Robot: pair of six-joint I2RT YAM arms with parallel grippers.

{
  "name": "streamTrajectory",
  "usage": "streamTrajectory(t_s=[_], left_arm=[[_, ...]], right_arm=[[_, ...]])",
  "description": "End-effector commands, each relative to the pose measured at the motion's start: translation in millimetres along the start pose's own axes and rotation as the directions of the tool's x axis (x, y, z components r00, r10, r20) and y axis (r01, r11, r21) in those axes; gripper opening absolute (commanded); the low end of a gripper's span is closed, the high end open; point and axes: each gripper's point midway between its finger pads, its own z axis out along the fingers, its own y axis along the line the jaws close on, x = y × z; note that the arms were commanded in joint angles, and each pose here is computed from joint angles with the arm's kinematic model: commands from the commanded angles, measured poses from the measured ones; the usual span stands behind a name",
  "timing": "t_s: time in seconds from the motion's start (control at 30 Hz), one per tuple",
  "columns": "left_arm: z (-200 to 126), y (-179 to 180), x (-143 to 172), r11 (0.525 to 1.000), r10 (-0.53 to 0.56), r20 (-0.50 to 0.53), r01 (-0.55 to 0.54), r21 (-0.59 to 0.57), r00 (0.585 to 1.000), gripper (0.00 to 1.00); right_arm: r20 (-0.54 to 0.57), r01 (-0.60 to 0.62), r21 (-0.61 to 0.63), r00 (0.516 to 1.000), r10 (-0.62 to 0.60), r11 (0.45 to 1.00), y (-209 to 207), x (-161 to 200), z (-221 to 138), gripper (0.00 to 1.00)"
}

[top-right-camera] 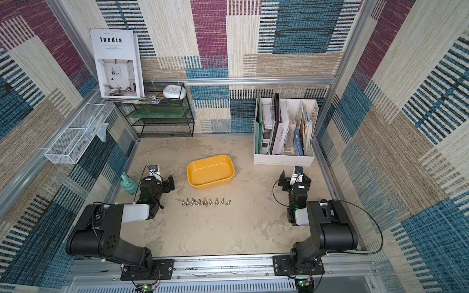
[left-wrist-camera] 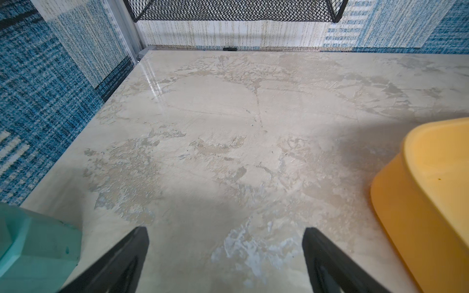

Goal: Take out the wing nut from the storage box
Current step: Reset both arms

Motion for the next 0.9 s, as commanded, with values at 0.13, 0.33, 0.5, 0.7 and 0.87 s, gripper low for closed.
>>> streamTrajectory(t_s=[0.13, 0.33, 0.5, 0.7, 0.87], left_arm=[[0, 0, -7, 1.0, 0.005, 0.027, -0.005, 0.002, 1.0, 0.99], [0, 0, -7, 1.0, 0.005, 0.027, -0.005, 0.002, 1.0, 0.99], [0, 0, -7, 1.0, 0.005, 0.027, -0.005, 0.001, 1.0, 0.99], [0, 0, -7, 1.0, 0.005, 0.027, -0.006, 0.001, 1.0, 0.99], [0, 0, -8, 1.0, 0.004, 0.028, -0.004, 0.001, 1.0, 0.99]], right_arm=[[0.03, -0.011, -0.005, 0.999, 0.011, 1.0, 1, -7, 1, 0.99], [0.031, -0.011, -0.004, 0.999, 0.011, 1.0, 1, -8, 0, 0.99], [0.033, -0.012, -0.004, 0.999, 0.012, 1.0, 1, -8, 0, 0.99], [0.032, -0.009, -0.022, 0.999, 0.009, 1.0, 4, -8, 0, 0.99], [0.059, 0.078, -0.346, 0.996, -0.061, 0.935, 45, -9, -10, 0.99]])
